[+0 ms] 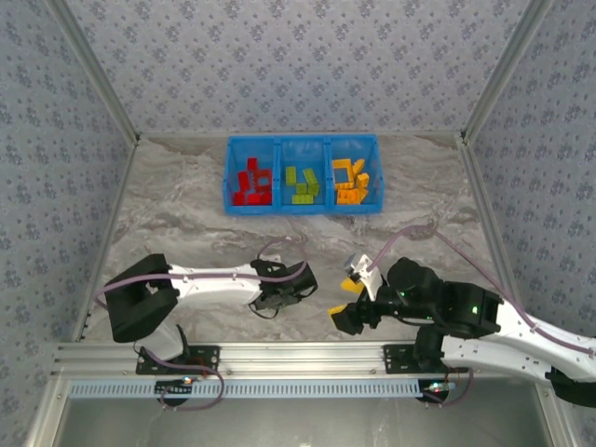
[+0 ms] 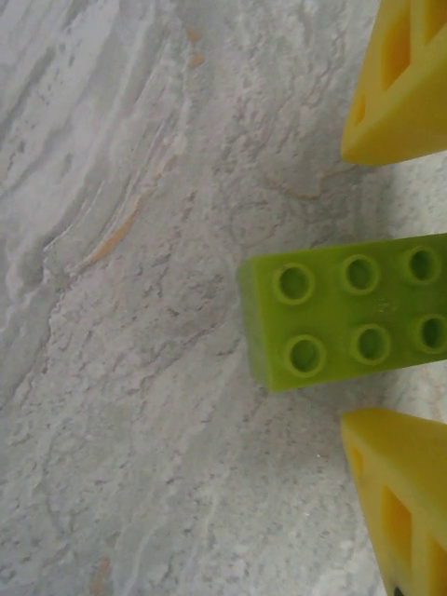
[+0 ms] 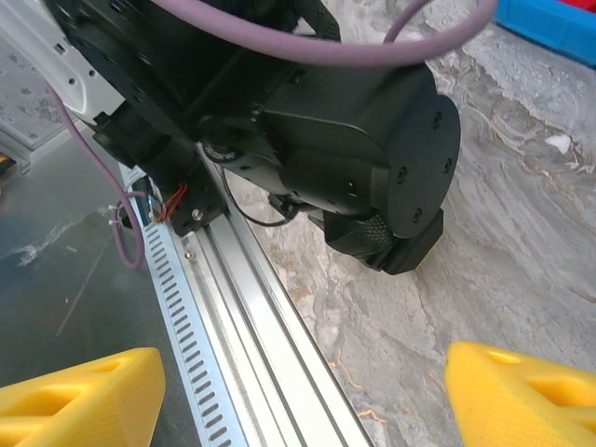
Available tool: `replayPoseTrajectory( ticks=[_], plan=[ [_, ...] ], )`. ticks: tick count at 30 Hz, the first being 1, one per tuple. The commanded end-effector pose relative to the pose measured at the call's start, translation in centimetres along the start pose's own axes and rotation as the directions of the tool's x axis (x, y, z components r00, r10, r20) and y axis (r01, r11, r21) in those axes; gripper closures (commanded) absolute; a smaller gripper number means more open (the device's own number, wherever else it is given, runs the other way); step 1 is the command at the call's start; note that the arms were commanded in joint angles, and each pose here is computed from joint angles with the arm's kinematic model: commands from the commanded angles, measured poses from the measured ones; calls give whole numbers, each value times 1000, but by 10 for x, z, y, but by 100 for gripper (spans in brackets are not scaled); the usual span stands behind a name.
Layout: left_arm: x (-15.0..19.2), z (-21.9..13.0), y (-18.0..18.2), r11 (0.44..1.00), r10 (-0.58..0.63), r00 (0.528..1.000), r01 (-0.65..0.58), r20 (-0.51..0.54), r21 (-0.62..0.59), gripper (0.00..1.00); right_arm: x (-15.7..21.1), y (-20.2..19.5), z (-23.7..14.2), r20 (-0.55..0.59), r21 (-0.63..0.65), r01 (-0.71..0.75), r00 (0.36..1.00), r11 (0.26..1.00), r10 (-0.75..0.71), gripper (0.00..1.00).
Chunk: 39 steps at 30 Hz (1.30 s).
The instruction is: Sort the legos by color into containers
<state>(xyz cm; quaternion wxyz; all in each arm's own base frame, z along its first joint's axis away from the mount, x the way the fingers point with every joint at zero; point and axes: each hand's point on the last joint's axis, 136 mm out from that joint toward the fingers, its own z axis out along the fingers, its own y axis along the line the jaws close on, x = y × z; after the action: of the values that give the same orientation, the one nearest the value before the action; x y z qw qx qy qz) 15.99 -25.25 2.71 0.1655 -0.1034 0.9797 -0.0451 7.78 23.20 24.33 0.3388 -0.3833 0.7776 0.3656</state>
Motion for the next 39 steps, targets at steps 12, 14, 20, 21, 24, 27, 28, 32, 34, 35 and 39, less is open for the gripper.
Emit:
replayPoseTrajectory(
  ticks=[12, 14, 20, 21, 24, 27, 28, 32, 34, 35, 39],
  plan=[
    [-8, 1, -1, 999, -31, 999, 31, 27, 21, 78, -18, -3, 2, 74, 34, -25, 997, 999, 23, 21],
    [-22, -15, -4, 999, -15, 997, 13, 71, 35, 78, -26, -4, -3, 101, 49, -27, 995, 998, 22, 21],
    [-94, -70, -42, 979, 111, 980, -136, 165, 152, 76, -67, -37, -16, 232, 273, -57, 973, 960, -9, 20],
    [-110, -78, -47, 974, 119, 976, -150, 183, 167, 76, -73, -42, -15, 246, 309, -54, 969, 950, -25, 20],
    [-159, -99, -61, 961, 120, 967, -170, 225, 219, 77, -95, -51, -15, 304, 376, -69, 951, 924, -52, 20],
    [-206, -113, -76, 955, 155, 953, -213, 261, 207, 77, -113, -61, -12, 330, 436, -95, 942, 895, -60, 20],
    [-220, -116, -82, 953, 165, 948, -224, 271, 205, 77, -118, -64, -10, 334, 452, -102, 940, 886, -62, 20],
    [-269, -115, -110, 941, 179, 935, -253, 305, 225, 77, -140, -79, -2, 389, 485, -157, 920, 860, -52, 20],
    [-291, -110, -122, 939, 191, 927, -269, 324, 215, 78, -151, -94, 1, 417, 500, -195, 908, 844, -37, 20],
    [-300, -106, -126, 940, 194, 925, -271, 326, 210, 78, -156, -101, 2, 429, 504, -213, 903, 837, -29, 20],
    [-329, -86, -143, 938, 193, 928, -270, 318, 216, 78, -175, -130, 4, 472, 516, -288, 881, 807, 12, 20]
  ],
)
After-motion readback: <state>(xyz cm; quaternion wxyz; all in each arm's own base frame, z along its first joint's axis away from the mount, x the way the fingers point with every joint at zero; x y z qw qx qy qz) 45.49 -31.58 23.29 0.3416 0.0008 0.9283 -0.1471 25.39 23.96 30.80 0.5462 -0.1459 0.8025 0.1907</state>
